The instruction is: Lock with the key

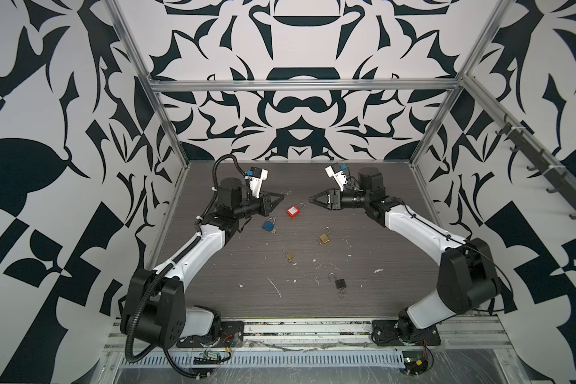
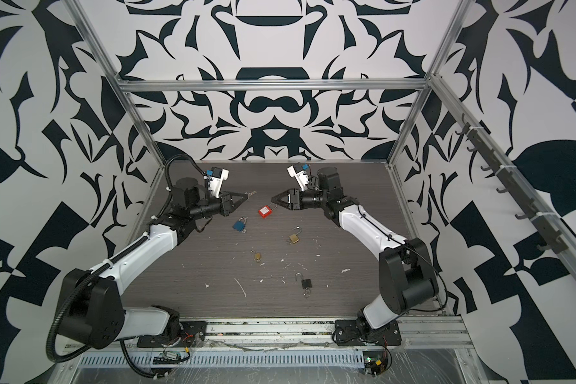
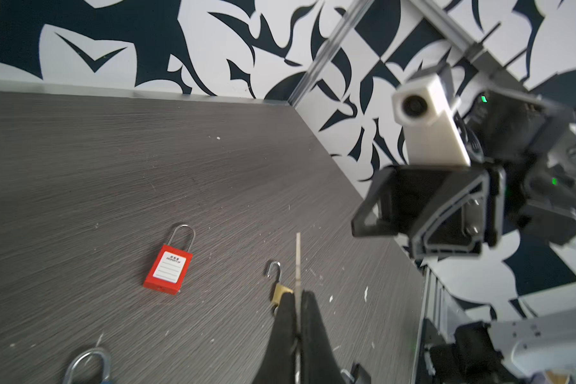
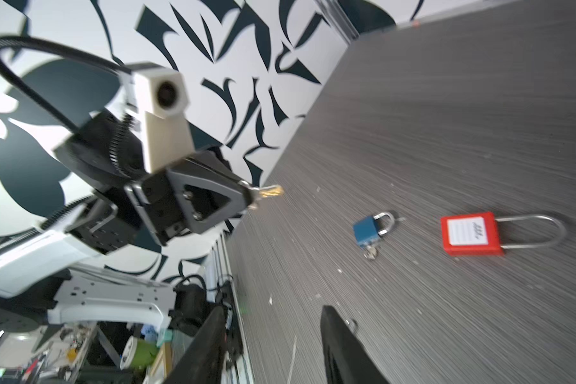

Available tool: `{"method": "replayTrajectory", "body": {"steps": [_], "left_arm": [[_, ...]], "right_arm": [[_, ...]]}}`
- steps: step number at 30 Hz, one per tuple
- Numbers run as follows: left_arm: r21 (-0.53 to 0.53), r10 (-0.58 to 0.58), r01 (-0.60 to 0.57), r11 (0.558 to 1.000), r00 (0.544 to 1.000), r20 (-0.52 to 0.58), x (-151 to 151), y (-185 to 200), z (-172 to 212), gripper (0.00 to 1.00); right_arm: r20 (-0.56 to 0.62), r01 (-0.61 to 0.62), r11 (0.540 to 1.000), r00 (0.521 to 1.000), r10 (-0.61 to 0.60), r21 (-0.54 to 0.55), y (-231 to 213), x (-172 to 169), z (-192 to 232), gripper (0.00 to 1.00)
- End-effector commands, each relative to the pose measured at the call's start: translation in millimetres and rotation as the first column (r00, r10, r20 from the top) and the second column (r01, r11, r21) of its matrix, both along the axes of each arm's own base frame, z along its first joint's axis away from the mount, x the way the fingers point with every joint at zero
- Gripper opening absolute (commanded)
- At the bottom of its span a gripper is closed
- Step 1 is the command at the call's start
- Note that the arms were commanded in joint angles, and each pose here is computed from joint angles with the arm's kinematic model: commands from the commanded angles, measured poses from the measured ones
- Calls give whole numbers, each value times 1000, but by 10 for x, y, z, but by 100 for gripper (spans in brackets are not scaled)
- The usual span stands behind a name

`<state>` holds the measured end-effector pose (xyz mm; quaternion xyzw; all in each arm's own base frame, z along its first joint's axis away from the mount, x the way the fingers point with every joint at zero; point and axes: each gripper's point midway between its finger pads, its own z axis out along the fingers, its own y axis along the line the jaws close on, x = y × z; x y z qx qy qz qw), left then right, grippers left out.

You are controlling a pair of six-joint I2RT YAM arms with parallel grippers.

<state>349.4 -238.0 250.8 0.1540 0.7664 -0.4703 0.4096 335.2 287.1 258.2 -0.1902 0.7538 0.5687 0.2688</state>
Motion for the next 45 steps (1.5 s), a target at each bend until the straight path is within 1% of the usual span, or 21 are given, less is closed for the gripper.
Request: {"method": "replayTrajectory", "body": {"steps": [1, 4, 7, 10, 13, 19, 28, 37, 42, 45], "left_arm": [[-175, 45, -51, 983, 998, -38, 99, -115, 154, 0], [-274, 78, -103, 956, 992, -100, 163, -158, 142, 0], [-359, 114, -160, 920, 983, -147, 211, -156, 112, 0], [-402, 128, -191, 895, 976, -177, 224, -173, 94, 0], [-411, 114, -184, 893, 975, -189, 190, -238, 89, 0], [-412, 108, -181, 893, 975, -195, 168, -264, 75, 0], [-404, 90, -164, 900, 977, -195, 146, -303, 51, 0], [-401, 112, -180, 898, 976, -189, 158, -270, 36, 0], [-409, 77, -154, 900, 977, -198, 155, -328, 27, 0], [-413, 73, -151, 898, 977, -198, 153, -336, 30, 0]], "right_arm": [[36, 102, 982, 993, -109, 160, 55, 72, 324, 49], [1, 172, 951, 984, -179, 256, 94, 129, 382, 49], [-38, 221, 936, 975, -219, 273, 111, 206, 320, 49], [-59, 279, 916, 960, -273, 289, 77, 295, 286, 49], [-86, 310, 902, 951, -298, 302, 79, 385, 269, 49], [-127, 301, 896, 953, -273, 327, 218, 476, 199, 47], [-114, 263, 895, 965, -237, 360, 405, 555, 231, 43], [-102, 284, 881, 959, -266, 379, 379, 564, 276, 42], [-95, 271, 882, 962, -255, 385, 424, 584, 285, 41], [-94, 267, 881, 964, -250, 390, 451, 609, 285, 37]]}}
